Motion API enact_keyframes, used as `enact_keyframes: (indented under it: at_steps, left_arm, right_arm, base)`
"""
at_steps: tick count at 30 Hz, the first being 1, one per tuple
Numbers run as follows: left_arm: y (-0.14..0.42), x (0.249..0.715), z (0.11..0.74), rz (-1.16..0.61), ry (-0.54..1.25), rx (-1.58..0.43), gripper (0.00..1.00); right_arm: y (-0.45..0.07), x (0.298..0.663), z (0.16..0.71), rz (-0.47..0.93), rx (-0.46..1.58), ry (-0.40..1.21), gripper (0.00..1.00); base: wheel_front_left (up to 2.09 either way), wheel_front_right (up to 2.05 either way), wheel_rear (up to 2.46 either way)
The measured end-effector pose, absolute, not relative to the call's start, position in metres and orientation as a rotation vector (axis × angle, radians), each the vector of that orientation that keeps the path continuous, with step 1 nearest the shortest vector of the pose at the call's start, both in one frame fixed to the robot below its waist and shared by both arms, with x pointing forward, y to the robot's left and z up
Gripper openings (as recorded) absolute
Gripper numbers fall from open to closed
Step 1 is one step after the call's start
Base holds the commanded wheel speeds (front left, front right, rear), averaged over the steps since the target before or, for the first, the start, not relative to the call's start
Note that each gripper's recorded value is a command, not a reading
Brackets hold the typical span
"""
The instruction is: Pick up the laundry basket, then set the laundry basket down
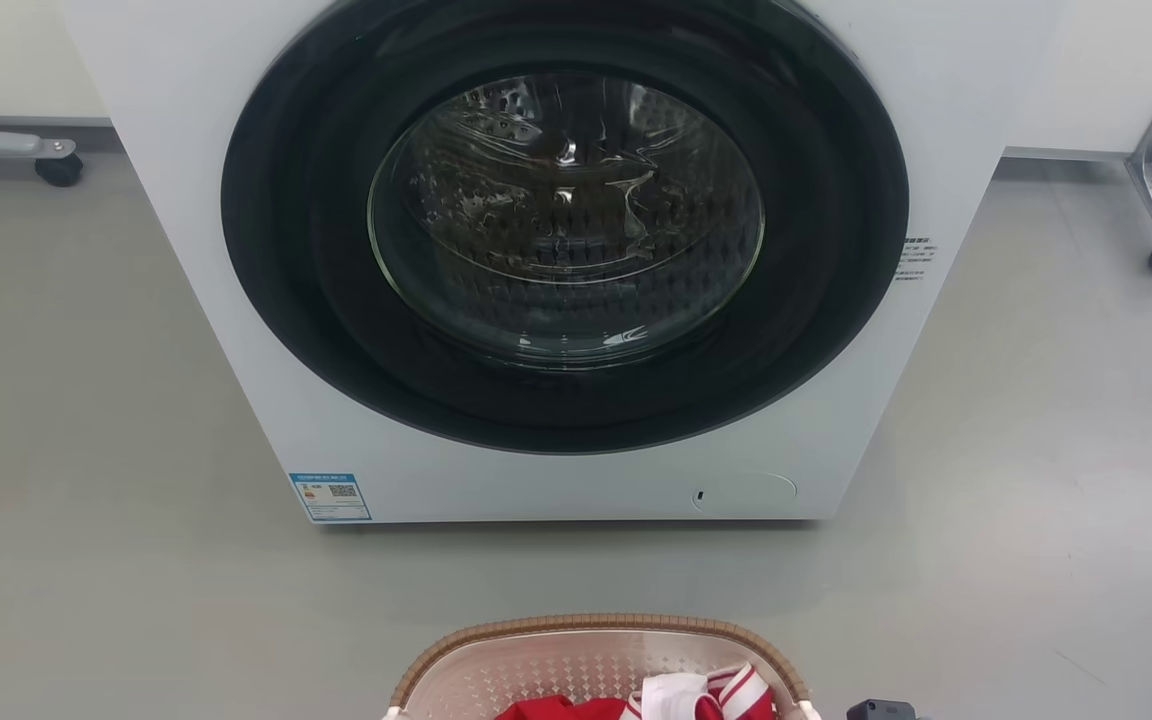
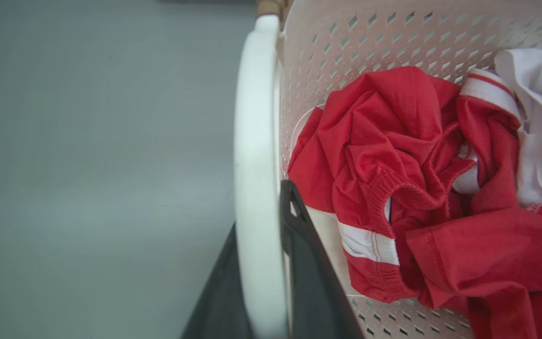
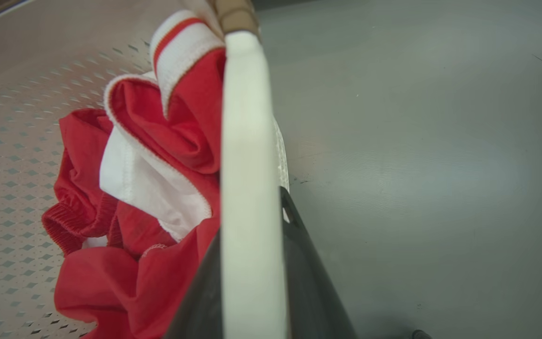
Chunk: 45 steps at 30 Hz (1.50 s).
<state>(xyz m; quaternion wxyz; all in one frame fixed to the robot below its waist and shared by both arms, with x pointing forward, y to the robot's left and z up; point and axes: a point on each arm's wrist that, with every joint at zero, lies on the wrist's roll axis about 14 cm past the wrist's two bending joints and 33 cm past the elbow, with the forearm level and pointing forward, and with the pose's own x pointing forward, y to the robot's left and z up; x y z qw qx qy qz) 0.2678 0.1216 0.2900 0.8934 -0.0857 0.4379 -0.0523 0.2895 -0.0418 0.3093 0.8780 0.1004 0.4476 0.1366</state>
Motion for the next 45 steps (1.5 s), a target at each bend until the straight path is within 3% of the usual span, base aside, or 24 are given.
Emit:
enact_keyframes:
  at_steps: [45]
  left_arm:
    - [0.1190,0.2636,0.2838,-0.115,0.946,-0.162,0.00]
  right_arm:
    - [-0.0422,0.2851,0.3024,0.282,0.215,0.970,0.00]
  base:
    - [0.00,0.00,0.00]
